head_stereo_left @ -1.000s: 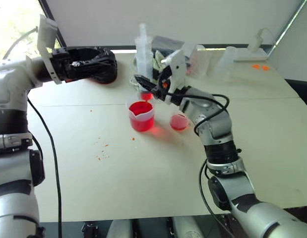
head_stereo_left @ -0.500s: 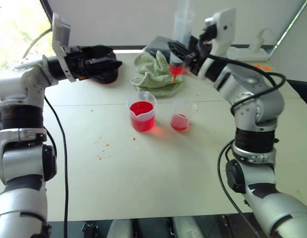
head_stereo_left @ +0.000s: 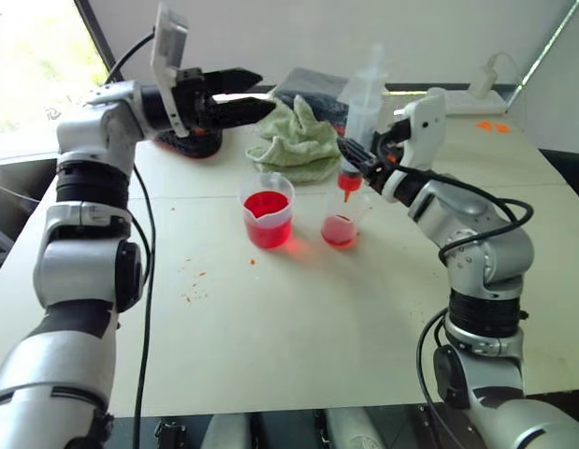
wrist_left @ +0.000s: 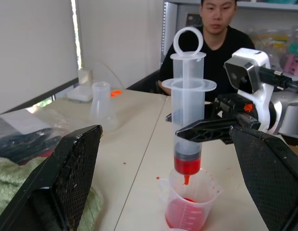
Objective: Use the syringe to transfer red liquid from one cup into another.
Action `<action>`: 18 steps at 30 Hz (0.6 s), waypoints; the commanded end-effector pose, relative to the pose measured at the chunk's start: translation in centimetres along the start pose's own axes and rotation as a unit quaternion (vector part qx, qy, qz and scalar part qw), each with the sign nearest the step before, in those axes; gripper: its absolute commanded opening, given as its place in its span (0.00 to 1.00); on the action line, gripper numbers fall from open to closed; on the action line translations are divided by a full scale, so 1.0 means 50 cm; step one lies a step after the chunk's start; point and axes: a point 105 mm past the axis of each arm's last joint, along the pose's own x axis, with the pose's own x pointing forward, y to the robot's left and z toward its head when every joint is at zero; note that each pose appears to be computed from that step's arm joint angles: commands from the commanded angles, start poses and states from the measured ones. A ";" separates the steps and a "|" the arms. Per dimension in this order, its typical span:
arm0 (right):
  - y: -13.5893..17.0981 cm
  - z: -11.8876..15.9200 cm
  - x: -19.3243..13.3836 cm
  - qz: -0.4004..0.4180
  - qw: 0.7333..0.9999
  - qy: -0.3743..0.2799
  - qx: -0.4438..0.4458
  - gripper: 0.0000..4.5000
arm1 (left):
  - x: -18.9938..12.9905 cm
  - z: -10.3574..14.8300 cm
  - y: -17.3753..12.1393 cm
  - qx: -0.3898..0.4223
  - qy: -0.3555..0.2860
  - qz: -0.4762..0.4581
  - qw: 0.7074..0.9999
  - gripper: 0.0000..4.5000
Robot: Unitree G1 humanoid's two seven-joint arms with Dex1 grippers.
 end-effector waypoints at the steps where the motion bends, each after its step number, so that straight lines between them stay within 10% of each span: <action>1: 0.006 0.041 -0.009 -0.001 0.999 -0.043 -0.018 0.31 | 0.033 0.051 -0.008 0.037 -0.026 -0.020 0.999 0.99; 18: 0.030 0.031 -0.026 0.014 0.999 -0.032 -0.036 0.31 | 0.164 0.045 -0.005 -0.009 -0.052 -0.018 0.998 0.99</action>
